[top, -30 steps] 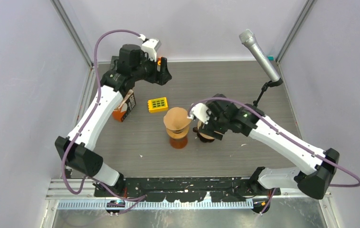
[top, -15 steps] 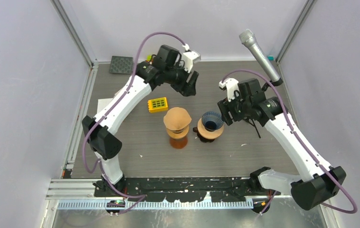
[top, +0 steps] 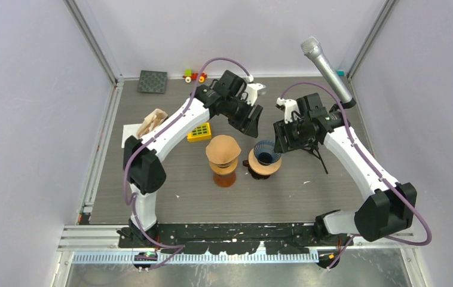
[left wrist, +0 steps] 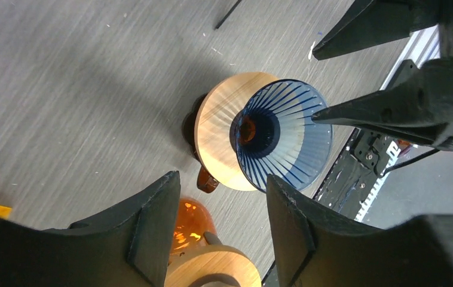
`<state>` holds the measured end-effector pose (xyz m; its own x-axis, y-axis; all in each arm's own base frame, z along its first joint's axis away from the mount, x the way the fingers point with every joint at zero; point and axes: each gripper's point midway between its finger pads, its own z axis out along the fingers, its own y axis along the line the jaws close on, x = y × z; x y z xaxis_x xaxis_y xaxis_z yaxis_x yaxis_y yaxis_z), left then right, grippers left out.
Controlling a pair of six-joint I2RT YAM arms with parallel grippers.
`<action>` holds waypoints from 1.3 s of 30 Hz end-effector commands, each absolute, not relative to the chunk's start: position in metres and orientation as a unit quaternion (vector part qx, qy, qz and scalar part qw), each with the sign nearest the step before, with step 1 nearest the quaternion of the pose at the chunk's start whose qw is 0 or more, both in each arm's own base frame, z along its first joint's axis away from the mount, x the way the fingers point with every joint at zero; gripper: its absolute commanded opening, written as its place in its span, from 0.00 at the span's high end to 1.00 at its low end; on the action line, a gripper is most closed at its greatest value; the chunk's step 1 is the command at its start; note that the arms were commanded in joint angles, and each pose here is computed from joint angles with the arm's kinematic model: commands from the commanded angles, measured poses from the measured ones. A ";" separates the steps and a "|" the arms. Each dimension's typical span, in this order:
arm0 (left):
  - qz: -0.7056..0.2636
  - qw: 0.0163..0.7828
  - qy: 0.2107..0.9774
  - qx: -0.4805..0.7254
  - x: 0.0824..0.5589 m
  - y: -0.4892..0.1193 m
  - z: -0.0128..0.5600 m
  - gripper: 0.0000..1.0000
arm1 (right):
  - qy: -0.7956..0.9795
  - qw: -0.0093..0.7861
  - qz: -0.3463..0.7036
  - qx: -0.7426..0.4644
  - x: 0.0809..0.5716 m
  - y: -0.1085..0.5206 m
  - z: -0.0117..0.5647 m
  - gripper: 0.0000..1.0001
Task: Place the coffee filter in the dripper
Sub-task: Place the coffee dripper in the dripper holder.
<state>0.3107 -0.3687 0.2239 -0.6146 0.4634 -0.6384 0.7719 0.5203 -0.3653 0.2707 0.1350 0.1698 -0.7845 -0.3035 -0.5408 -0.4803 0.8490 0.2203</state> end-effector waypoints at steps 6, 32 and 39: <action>-0.322 0.181 0.854 0.366 0.294 -0.383 0.186 0.43 | 0.928 0.236 0.204 -0.202 0.276 0.145 0.161 0.47; -0.315 0.121 0.874 0.351 0.271 -0.387 0.147 0.90 | 0.935 0.232 0.202 -0.175 0.282 0.147 0.144 0.83; -0.316 0.117 0.876 0.346 0.270 -0.386 0.139 1.00 | 0.932 0.246 0.198 -0.180 0.281 0.144 0.136 0.95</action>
<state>0.2761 -0.3901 0.1502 -0.7513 0.5020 -0.4284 0.6600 0.5718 -0.4873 0.2715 0.1516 0.1429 -0.8533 -0.2189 -0.4733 -0.4075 0.8462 0.3433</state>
